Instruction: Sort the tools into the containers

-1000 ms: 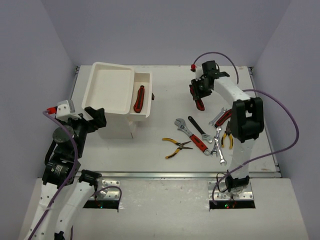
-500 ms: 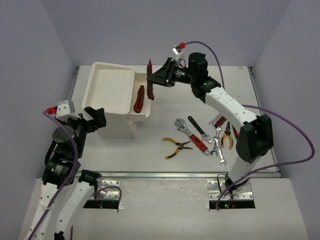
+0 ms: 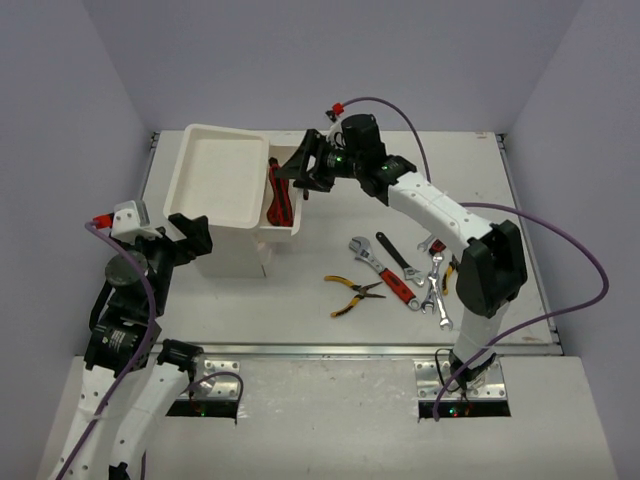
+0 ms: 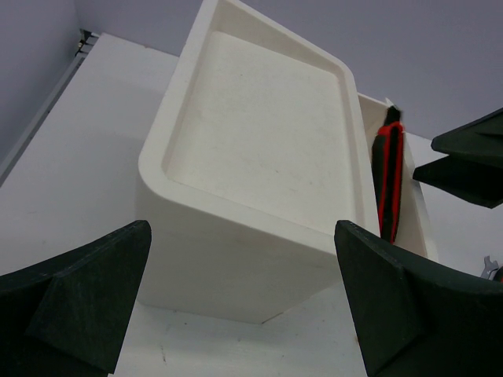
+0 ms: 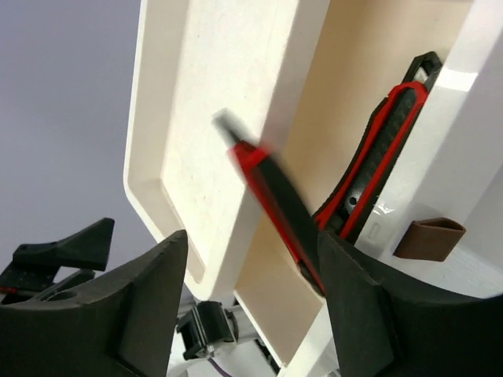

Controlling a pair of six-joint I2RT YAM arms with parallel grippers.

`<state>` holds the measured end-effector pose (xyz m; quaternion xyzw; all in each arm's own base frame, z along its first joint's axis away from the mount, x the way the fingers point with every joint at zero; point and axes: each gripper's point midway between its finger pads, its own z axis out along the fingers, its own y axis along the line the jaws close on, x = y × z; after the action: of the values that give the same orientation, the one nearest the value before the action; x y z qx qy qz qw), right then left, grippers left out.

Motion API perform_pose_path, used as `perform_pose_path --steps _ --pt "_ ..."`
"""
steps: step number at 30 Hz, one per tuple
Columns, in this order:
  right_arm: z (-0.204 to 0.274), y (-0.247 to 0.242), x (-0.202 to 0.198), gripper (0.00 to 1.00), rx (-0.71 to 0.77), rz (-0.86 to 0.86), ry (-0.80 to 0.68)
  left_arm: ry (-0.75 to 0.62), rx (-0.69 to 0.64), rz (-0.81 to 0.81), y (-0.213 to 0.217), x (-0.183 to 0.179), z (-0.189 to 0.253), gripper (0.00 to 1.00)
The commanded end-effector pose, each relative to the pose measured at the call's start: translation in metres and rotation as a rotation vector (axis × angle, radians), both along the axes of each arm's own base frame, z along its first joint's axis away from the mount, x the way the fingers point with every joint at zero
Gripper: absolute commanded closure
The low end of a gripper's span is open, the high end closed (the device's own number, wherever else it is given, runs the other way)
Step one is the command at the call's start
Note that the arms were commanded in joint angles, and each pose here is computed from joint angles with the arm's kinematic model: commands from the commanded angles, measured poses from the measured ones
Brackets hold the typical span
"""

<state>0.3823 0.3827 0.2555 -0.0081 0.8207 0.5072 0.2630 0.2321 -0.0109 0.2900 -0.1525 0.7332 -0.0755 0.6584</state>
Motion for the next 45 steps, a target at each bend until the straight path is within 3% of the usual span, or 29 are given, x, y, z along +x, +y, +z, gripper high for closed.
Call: perform_pose_path --steps 1,5,7,10,11,12,15,21,24,26,30,45 --pt "0.069 -0.016 0.007 0.24 -0.023 -0.059 -0.215 -0.04 -0.002 -0.005 -0.001 0.0 0.009 0.0" --pt "0.084 -0.039 0.021 0.02 -0.12 -0.1 -0.295 -0.046 -0.002 0.001 0.0 -0.001 0.01 0.0" --pt "0.083 -0.066 0.03 0.01 -0.221 -0.124 -0.338 -0.048 -0.004 0.003 0.001 -0.002 0.011 0.0" --pt "0.055 -0.152 0.053 0.01 -0.481 -0.304 -0.336 -0.053 -0.005 0.005 0.001 -0.003 0.012 0.0" --pt "0.03 -0.189 0.055 0.01 -0.601 -0.404 -0.285 -0.056 -0.007 0.007 0.002 -0.004 0.012 0.0" --pt "0.037 -0.214 0.053 0.01 -0.614 -0.467 -0.286 -0.057 -0.008 0.008 0.002 -0.004 0.013 0.0" --pt "-0.032 -0.319 0.014 0.01 -0.762 -0.692 -0.084 -0.054 -0.011 0.003 0.001 -0.003 0.012 0.0" --pt "-0.131 -0.411 -0.041 0.01 -0.857 -0.914 0.198 -0.042 -0.01 -0.022 -0.004 0.0 0.009 0.0" --pt "-0.161 -0.423 -0.042 0.09 -0.821 -0.906 0.301 -0.046 -0.011 -0.023 -0.005 -0.001 0.01 0.0" --pt "-0.171 -0.435 -0.037 0.32 -0.814 -0.948 0.342 -0.049 -0.012 -0.027 -0.005 -0.002 0.01 0.0" --pt "-0.18 -0.445 -0.025 0.43 -0.812 -1.013 0.35 -0.046 -0.01 -0.036 -0.007 -0.001 0.01 0.0" --pt "-0.221 -0.437 0.009 0.47 -0.74 -1.024 0.437 -0.038 -0.008 -0.058 -0.012 0.001 0.008 0.0"
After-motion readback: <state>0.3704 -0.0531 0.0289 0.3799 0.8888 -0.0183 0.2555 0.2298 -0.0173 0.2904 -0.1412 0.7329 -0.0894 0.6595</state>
